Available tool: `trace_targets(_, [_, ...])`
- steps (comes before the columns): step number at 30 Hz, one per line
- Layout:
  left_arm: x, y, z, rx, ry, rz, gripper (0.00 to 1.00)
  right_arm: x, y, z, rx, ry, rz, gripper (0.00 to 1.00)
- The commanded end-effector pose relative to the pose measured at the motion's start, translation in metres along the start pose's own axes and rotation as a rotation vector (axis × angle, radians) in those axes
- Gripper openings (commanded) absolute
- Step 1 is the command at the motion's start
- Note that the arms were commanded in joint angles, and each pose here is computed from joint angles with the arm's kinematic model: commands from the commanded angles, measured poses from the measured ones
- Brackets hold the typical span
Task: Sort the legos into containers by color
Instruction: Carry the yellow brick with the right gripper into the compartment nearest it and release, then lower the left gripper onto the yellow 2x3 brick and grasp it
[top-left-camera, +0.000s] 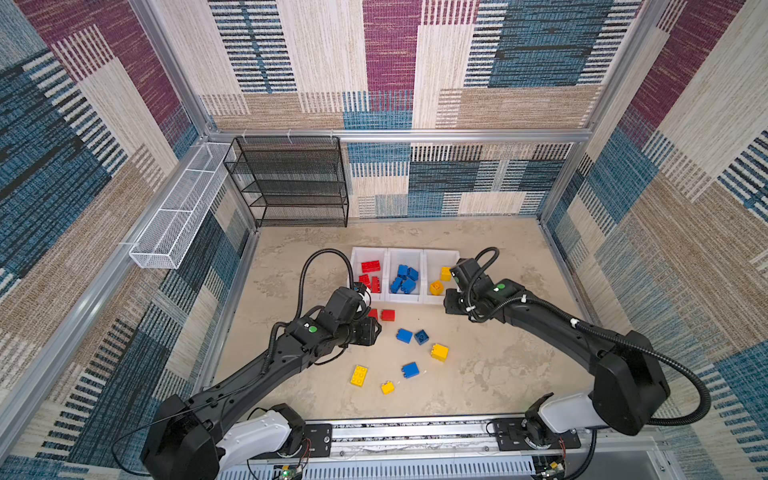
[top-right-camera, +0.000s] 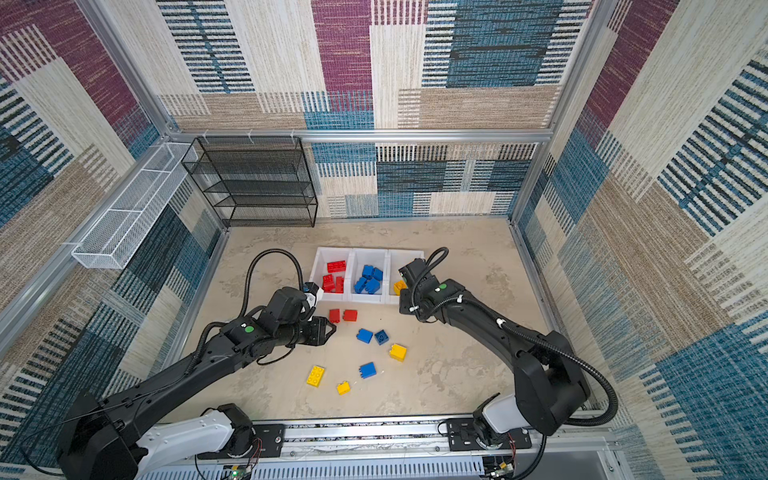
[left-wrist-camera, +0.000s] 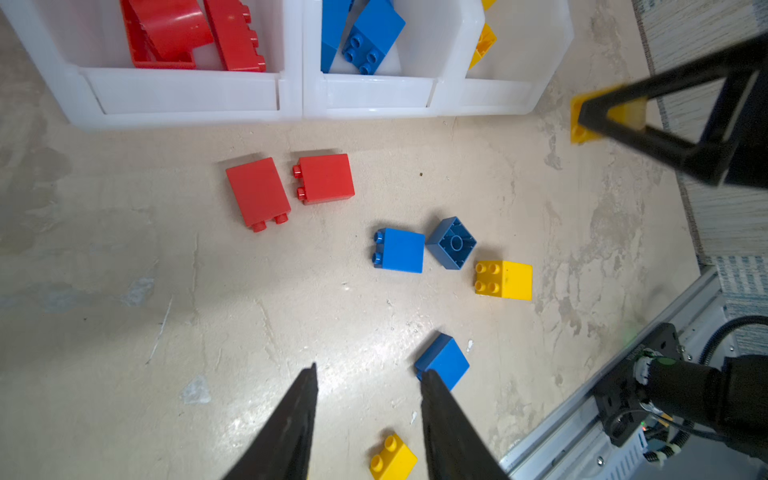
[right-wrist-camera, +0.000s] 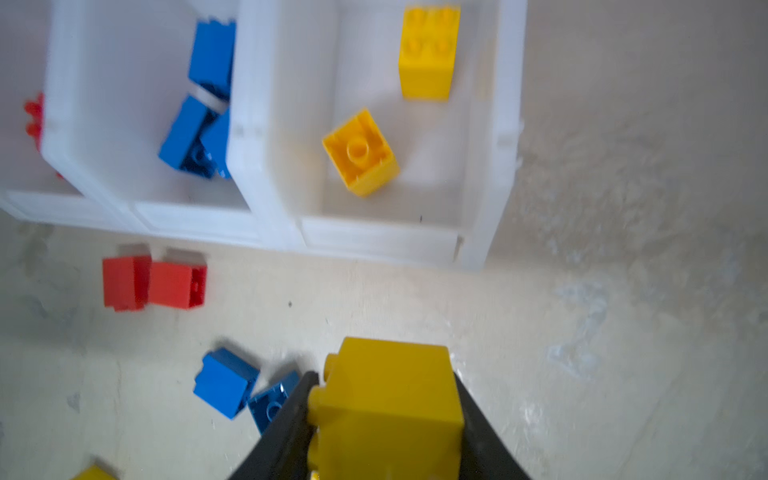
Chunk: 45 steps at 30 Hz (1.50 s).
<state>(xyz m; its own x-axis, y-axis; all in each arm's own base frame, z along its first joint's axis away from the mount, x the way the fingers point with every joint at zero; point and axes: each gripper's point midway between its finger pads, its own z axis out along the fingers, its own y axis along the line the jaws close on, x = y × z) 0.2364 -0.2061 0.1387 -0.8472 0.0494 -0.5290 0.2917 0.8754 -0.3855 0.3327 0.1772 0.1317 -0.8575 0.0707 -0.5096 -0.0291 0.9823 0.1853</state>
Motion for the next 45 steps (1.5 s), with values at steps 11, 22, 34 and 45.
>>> trace_targets(11, [0.017,0.013,-0.012,-0.024,-0.011,-0.056,0.45,-0.064,-0.012,0.056,0.059,-0.032,-0.052,0.45])
trace_targets(22, [0.022,0.015,-0.012,-0.025,-0.004,-0.068,0.45,-0.061,-0.013,0.06,0.05,-0.019,-0.044,0.66])
trace_targets(34, [0.028,0.02,-0.012,-0.04,0.0,-0.087,0.45,-0.067,-0.009,0.033,0.018,-0.056,-0.043,0.71])
trace_targets(45, [0.046,0.038,-0.018,-0.121,0.039,-0.104,0.46,-0.044,-0.012,0.011,-0.032,-0.05,-0.013,0.71])
